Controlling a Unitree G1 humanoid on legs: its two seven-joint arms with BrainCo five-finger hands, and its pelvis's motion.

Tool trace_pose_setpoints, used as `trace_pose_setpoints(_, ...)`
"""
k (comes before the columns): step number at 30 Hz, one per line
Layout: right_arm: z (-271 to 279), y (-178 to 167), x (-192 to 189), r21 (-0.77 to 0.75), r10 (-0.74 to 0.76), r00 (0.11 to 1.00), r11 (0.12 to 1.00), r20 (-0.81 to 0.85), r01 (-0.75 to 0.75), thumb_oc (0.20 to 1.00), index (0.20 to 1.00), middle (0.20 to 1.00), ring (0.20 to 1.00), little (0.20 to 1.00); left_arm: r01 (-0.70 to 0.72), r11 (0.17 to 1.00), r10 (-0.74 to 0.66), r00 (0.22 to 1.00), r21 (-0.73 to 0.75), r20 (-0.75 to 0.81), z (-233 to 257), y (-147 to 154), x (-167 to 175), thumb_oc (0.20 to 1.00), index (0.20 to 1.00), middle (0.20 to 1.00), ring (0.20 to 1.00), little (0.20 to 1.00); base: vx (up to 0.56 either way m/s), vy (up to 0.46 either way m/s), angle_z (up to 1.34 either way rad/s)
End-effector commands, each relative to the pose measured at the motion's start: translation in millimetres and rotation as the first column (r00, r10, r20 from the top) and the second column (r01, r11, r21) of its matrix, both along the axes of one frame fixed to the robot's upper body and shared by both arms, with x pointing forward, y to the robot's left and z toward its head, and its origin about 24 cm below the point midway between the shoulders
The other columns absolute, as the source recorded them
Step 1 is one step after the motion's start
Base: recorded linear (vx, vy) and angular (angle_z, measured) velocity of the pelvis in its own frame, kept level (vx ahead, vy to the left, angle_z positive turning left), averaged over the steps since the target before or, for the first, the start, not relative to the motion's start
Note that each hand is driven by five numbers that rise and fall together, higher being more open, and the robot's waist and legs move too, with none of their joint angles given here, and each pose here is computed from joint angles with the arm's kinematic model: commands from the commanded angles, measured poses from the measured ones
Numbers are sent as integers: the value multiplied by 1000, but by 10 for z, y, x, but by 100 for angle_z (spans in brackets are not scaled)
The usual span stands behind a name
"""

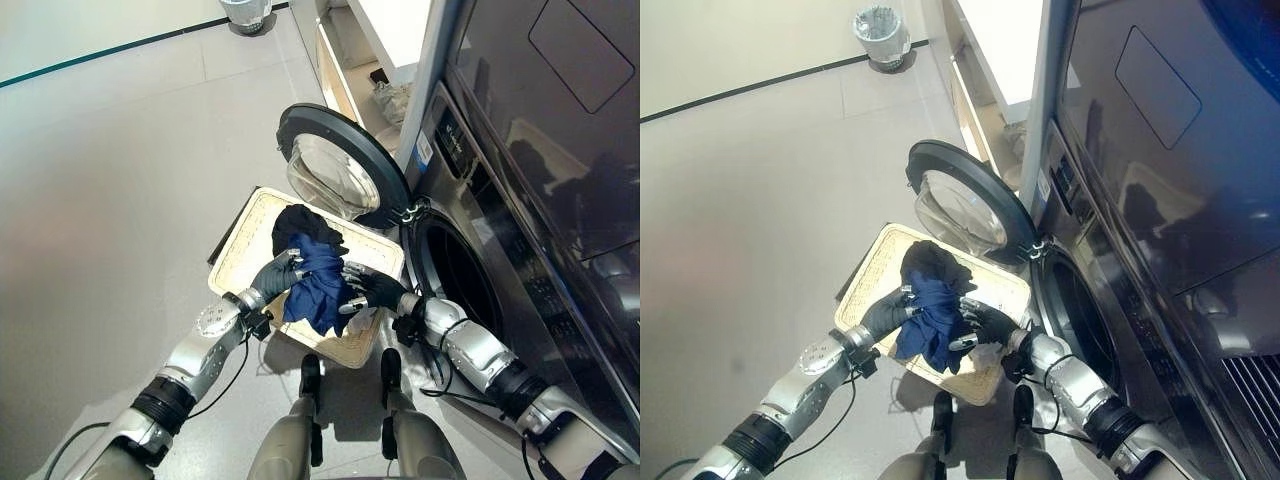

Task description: Put the clothes into the washing machine.

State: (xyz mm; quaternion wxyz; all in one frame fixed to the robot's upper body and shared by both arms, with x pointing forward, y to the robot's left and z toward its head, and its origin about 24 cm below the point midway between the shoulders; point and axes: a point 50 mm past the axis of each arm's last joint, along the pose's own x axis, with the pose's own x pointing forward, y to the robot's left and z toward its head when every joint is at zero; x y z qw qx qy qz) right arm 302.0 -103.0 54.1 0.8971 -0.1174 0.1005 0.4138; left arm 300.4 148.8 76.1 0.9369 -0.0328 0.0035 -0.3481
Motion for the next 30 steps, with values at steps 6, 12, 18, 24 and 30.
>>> trace_pose_setpoints(6, -98, 275, -283, 4, 307, 937, 950, -168, -311, 1000, 1000, 1000, 1000, 1000, 232, 953, -203, 967, -196, 153, 503, -253, -33, 200, 200, 200, 200, 200, -2, -32, 3)
trace_pose_setpoints(12, -239, 311, -389, 11, 356, 890, 930, -286, -369, 1000, 1000, 1000, 1000, 1000, 312, 893, -270, 948, -324, 168, 570, -336, -85, 200, 200, 200, 200, 200, 0, 0, 0)
trace_pose_setpoints(18, -322, 445, -419, 238, 214, 904, 962, -369, -131, 1000, 1000, 1000, 1000, 1000, 394, 773, -351, 919, -497, 181, 592, -449, -153, 200, 200, 200, 200, 200, 0, 0, 0)
trace_pose_setpoints(24, -328, 452, -365, 271, -139, 956, 939, -258, 210, 1000, 1000, 1000, 1000, 1000, 347, 712, -290, 937, -611, 195, 514, -523, -241, 200, 200, 200, 200, 200, -43, 58, -13)
trace_pose_setpoints(30, -294, 283, -382, 140, -104, 988, 983, -116, 120, 1000, 1000, 1000, 1000, 1000, 232, 752, -168, 973, -617, 160, 483, -411, -210, 200, 200, 200, 200, 200, -10, 31, -11)
